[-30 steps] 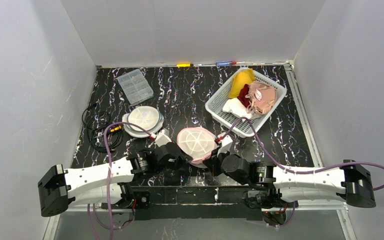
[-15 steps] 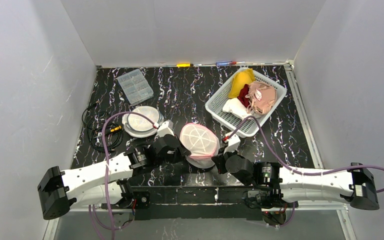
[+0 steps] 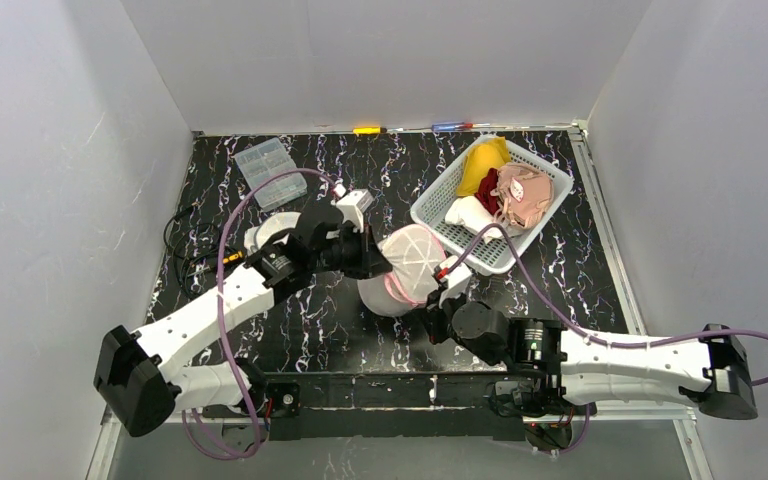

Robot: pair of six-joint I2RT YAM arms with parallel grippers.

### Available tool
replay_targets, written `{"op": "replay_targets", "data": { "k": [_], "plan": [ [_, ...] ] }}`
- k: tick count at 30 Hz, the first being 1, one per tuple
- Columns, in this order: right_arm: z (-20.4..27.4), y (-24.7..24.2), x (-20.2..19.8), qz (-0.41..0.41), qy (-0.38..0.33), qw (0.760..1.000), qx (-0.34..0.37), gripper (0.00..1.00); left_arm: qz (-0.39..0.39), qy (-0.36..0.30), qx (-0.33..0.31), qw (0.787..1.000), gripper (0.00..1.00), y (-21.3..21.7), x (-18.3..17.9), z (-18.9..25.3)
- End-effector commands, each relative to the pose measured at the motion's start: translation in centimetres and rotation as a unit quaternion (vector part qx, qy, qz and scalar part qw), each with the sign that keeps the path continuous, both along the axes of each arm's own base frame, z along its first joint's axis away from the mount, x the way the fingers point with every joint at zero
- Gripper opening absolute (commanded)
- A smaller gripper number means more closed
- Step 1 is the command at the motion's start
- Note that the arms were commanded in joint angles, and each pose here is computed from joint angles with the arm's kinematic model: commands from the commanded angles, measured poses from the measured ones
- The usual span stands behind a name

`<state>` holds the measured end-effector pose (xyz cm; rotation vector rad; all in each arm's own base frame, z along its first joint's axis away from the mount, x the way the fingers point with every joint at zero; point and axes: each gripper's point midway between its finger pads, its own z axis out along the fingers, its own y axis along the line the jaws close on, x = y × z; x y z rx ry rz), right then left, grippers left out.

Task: Unzip the laundry bag and remove the bra
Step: Unzip the laundry bag at the center of the board.

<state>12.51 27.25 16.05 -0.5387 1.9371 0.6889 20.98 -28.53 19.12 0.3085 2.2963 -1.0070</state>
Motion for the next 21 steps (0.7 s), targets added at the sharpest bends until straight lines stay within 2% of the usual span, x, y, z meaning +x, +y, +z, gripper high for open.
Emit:
{"op": "replay_targets", "data": {
  "k": [1, 6, 13, 18, 21],
  "plan": [
    [2.0, 2.6, -0.4, 0.020, 0.001, 0.999, 0.050, 0.01, -0.090, -0.010, 0.021, 0.996, 0.00, -0.4, -1.3, -0.2],
    [-0.4, 2.8, -0.3, -0.002, 0.025, 0.999, 0.045, 0.01, -0.043, 0.056, -0.004, 0.997, 0.00, -0.1, -2.3, -5.2],
    [-2.6, 3.2, -0.7, -0.005, 0.051, 0.998, 0.046, 0.01, 0.024, 0.066, 0.005, 0.998, 0.02, 2.0, -2.3, -6.7],
    [-2.9, 3.7, -1.0, -0.003, 0.060, 0.997, 0.052, 0.01, 0.075, 0.073, 0.018, 0.994, 0.34, 3.9, -2.5, -6.1],
    [-2.8, 3.9, -1.0, -0.004, 0.062, 0.997, 0.055, 0.01, 0.107, 0.099, 0.013, 0.989, 0.47, 4.9, -3.3, -5.9]
  ]
}}
